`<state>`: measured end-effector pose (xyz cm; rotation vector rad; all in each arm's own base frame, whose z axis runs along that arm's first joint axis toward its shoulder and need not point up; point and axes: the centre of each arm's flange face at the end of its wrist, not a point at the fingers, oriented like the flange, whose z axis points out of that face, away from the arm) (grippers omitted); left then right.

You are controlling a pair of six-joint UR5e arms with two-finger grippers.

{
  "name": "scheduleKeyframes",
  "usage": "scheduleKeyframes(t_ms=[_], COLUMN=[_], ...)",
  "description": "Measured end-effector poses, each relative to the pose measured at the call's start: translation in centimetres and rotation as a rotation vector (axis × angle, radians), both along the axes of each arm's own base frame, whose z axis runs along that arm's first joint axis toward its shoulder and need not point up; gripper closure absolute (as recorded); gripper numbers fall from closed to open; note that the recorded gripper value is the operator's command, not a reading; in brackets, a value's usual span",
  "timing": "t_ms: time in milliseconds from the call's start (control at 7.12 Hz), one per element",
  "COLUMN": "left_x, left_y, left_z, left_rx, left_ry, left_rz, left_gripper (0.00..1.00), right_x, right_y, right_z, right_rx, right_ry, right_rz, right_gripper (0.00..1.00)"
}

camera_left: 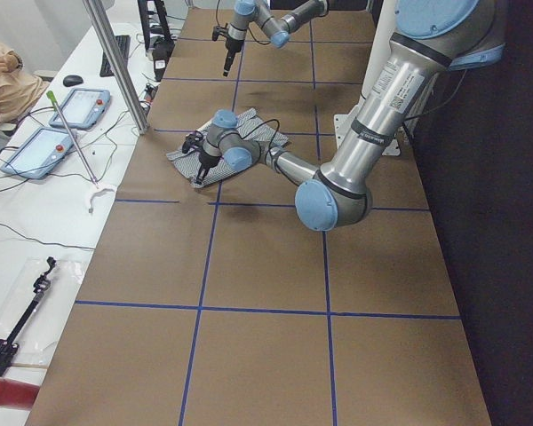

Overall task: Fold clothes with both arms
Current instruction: 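Grasp the side edge with the left gripper and fold it toward the middle, then move the right gripper to the shirt's collar edge nearest it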

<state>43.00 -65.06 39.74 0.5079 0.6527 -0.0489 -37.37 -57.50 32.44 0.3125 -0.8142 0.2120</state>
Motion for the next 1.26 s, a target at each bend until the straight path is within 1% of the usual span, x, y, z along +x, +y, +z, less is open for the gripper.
scheduleKeyframes(t_ms=[140, 281, 421, 562, 702, 843, 983, 1124, 1264], left_x=[-0.1, -0.6, -1.1, -1.8, -3.7, -6.3, -8.2, -9.2, -9.6], left_y=[-3.2, -5.0, -5.8, -6.3, -7.2, -8.2, -8.5, -8.5, -8.4], left_z=[0.6, 1.2, 1.5, 1.5, 1.3, 1.2, 1.4, 1.5, 1.6], left_rx=[0.023, 0.041, 0.061, 0.092, 0.123, 0.146, 0.167, 0.176, 0.179], left_ry=[-0.021, -0.043, -0.061, -0.078, -0.081, -0.072, -0.065, -0.061, -0.059], left_rz=[-0.028, -0.041, -0.034, -0.013, 0.029, 0.091, 0.138, 0.157, 0.163], left_gripper=[1.0, 0.01, 0.0, 0.0, 0.0, 0.0, 0.0, 0.0, 0.0], right_x=[0.0, -0.1, -0.2, -0.5, -1.4, -3.8, -7.3, -11.1, -14.6], right_y=[0.0, 0.0, 0.0, 0.1, 0.1, -0.5, -1.7, -3.0, -3.9], right_z=[0.0, -0.1, -0.2, -0.4, -1.1, -2.7, -5.1, -7.4, -8.7], right_rx=[-0.002, -0.003, -0.004, -0.008, -0.035, -0.08, -0.113, -0.139, -0.155], right_ry=[-0.001, -0.003, -0.005, -0.01, -0.03, -0.06, -0.088, -0.125, -0.171], right_rz=[0.001, 0.004, 0.004, 0.007, 0.032, 0.09, 0.161, 0.229, 0.288], right_gripper=[0.0, 0.0, 0.0, 0.04, 0.13, 0.21, 0.3, 0.34, 0.38])
